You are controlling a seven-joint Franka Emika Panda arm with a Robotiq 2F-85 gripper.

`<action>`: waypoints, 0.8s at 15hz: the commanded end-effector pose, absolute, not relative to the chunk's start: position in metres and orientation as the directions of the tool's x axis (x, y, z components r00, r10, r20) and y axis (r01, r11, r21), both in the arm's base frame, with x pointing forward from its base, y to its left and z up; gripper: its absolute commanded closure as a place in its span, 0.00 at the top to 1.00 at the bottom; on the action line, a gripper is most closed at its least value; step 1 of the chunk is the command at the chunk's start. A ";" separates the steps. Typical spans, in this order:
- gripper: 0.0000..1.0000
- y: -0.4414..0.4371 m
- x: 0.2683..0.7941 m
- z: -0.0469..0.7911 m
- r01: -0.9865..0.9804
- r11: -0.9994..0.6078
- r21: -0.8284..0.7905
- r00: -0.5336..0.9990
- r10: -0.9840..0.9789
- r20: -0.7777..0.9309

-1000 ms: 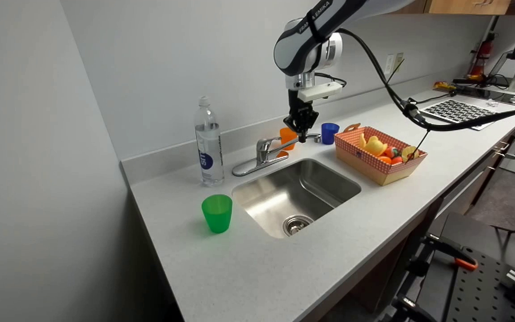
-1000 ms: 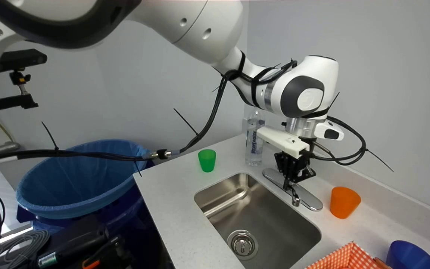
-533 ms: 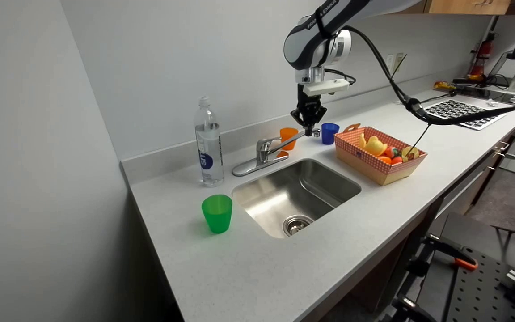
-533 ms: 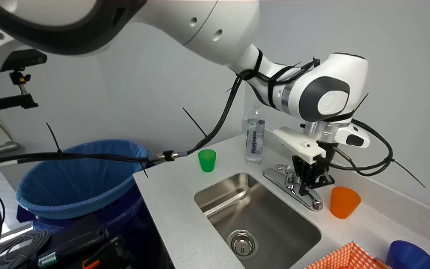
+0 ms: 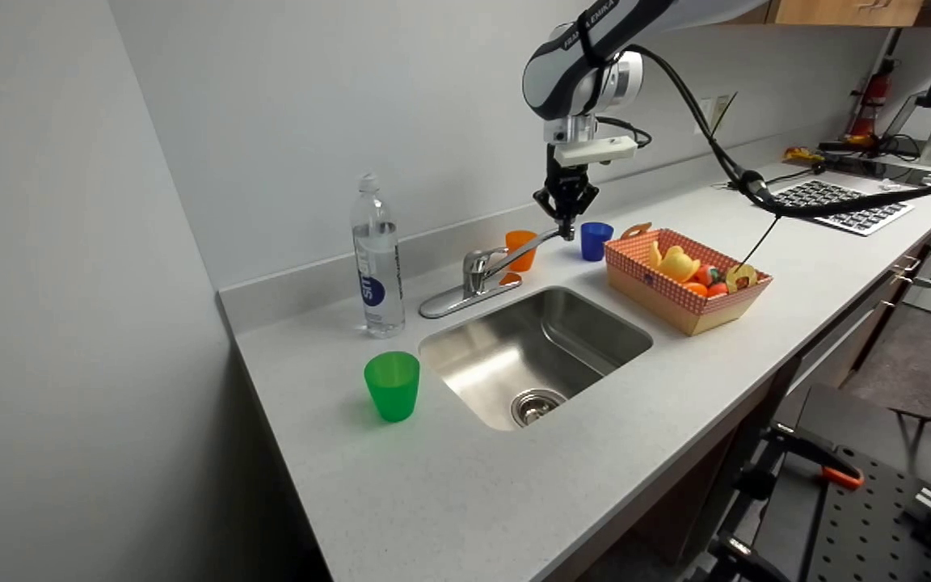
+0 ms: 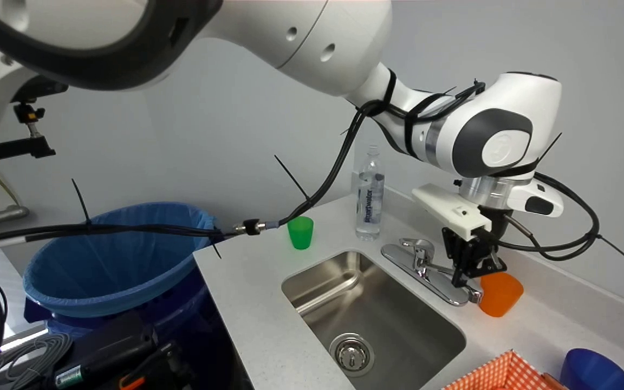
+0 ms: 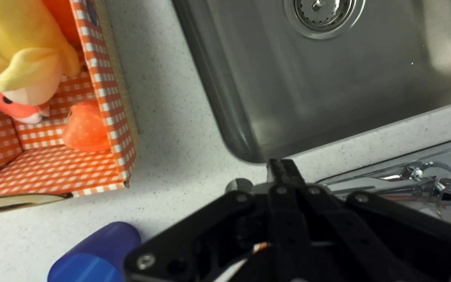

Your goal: Move the faucet spout to the right

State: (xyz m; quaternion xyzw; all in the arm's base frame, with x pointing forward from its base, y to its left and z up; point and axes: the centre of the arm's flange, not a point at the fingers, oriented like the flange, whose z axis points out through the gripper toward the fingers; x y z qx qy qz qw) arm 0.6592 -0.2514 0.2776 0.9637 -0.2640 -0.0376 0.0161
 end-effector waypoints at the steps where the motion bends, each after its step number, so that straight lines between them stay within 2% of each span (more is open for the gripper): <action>1: 0.00 -0.248 0.678 0.318 -0.507 -0.862 0.005 0.862 -0.507 -0.015; 6: 0.00 -0.226 0.695 0.368 -0.472 -0.880 -0.051 0.877 -0.475 0.071; 7: 0.03 -0.221 0.697 0.376 -0.474 -0.879 -0.055 0.876 -0.477 0.075; 12: 0.03 -0.221 0.695 0.370 -0.470 -0.882 -0.038 0.877 -0.472 0.089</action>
